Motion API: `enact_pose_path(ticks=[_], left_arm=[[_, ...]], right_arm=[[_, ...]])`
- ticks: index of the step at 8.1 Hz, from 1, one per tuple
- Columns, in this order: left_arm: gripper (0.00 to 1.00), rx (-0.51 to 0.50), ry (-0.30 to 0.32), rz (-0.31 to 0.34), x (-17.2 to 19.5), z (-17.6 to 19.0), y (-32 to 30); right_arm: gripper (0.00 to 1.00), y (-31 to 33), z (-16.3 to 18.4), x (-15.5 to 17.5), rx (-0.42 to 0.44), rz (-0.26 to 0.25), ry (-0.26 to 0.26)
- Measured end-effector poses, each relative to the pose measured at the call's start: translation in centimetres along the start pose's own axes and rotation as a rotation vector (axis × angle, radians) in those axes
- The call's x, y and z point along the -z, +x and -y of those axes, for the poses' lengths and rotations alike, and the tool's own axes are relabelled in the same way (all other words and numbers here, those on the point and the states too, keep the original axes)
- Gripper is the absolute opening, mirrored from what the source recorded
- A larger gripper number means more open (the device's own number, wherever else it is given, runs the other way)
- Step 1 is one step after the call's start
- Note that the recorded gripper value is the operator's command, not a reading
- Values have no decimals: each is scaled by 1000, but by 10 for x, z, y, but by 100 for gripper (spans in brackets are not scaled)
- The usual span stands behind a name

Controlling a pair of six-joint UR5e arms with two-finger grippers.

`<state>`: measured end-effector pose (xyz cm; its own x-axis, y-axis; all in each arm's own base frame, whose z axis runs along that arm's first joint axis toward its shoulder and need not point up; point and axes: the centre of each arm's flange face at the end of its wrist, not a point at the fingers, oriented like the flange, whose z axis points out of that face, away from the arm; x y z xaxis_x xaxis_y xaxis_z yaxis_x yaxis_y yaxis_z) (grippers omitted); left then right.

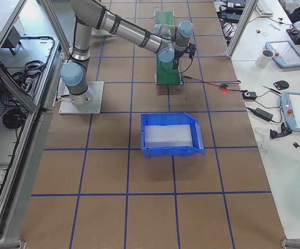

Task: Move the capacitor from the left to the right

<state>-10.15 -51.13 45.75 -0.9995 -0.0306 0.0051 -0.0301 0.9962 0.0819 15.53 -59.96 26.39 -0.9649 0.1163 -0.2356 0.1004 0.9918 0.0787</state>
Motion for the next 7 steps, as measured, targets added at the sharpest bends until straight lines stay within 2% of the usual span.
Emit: enact_pose_path(ticks=[1, 3, 5, 7], left_arm=[[100, -12, 27, 3, 44, -17, 9], [100, -52, 60, 8, 91, -52, 23], [100, -66, 69, 18, 99, -59, 27], [100, -67, 98, 21, 96, -45, 27]], right_arm=[[100, 1, -3, -4, -3, -1, -11], [100, 1, -7, -8, -3, -1, -22], [100, 0, -8, -8, -2, 0, -24], [100, 0, -9, -8, -2, 1, -23]])
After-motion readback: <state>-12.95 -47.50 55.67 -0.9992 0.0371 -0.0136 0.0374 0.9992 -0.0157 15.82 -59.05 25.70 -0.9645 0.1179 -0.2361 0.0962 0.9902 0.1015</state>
